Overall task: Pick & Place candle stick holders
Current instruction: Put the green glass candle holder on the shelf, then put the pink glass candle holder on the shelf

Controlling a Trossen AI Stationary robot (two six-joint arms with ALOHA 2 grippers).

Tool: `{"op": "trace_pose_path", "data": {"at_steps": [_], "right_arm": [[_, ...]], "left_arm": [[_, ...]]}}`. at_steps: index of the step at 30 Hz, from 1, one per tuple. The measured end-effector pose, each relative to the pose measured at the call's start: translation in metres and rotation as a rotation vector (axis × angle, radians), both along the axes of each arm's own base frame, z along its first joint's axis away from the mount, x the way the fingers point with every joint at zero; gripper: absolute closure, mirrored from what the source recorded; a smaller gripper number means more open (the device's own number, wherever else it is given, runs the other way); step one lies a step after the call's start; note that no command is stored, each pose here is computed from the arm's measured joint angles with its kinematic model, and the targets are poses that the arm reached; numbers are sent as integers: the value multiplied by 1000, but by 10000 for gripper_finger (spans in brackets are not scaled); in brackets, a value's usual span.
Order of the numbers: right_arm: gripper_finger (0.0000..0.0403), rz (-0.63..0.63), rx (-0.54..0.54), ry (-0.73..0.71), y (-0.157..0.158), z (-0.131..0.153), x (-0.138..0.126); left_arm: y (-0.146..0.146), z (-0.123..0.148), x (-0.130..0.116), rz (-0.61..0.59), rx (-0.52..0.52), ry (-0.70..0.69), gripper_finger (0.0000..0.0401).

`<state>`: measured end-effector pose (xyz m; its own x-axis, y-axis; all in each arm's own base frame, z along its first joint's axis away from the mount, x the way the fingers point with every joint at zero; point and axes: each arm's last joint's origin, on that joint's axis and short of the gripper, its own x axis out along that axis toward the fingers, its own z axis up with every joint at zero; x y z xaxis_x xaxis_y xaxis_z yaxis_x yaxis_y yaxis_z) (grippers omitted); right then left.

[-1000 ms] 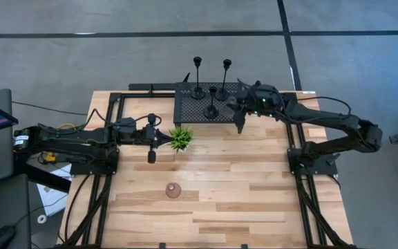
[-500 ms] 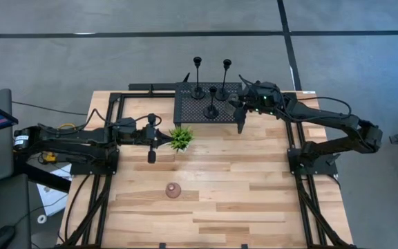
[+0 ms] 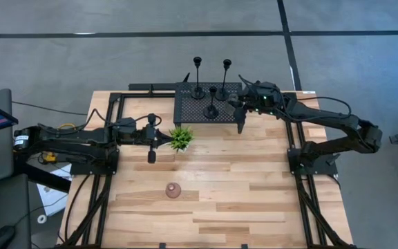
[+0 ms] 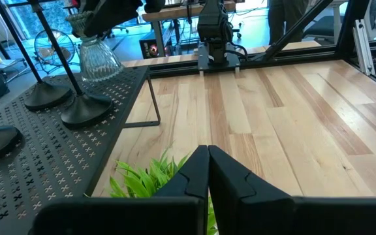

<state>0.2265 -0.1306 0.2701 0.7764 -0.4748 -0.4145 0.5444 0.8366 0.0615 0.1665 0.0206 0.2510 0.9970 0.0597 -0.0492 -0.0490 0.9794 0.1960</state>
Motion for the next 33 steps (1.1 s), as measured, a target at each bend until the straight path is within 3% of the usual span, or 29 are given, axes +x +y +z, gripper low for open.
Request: {"op": "trace_pose_path", "data": {"at_steps": [12,33], "right_arm": [[260,7,14,39,-10,-20,18],[144,30,2,38,-2,-9,5]], "left_arm": [[0,0,0,0,0,0,394],[0,0,0,0,0,0,394]]}}
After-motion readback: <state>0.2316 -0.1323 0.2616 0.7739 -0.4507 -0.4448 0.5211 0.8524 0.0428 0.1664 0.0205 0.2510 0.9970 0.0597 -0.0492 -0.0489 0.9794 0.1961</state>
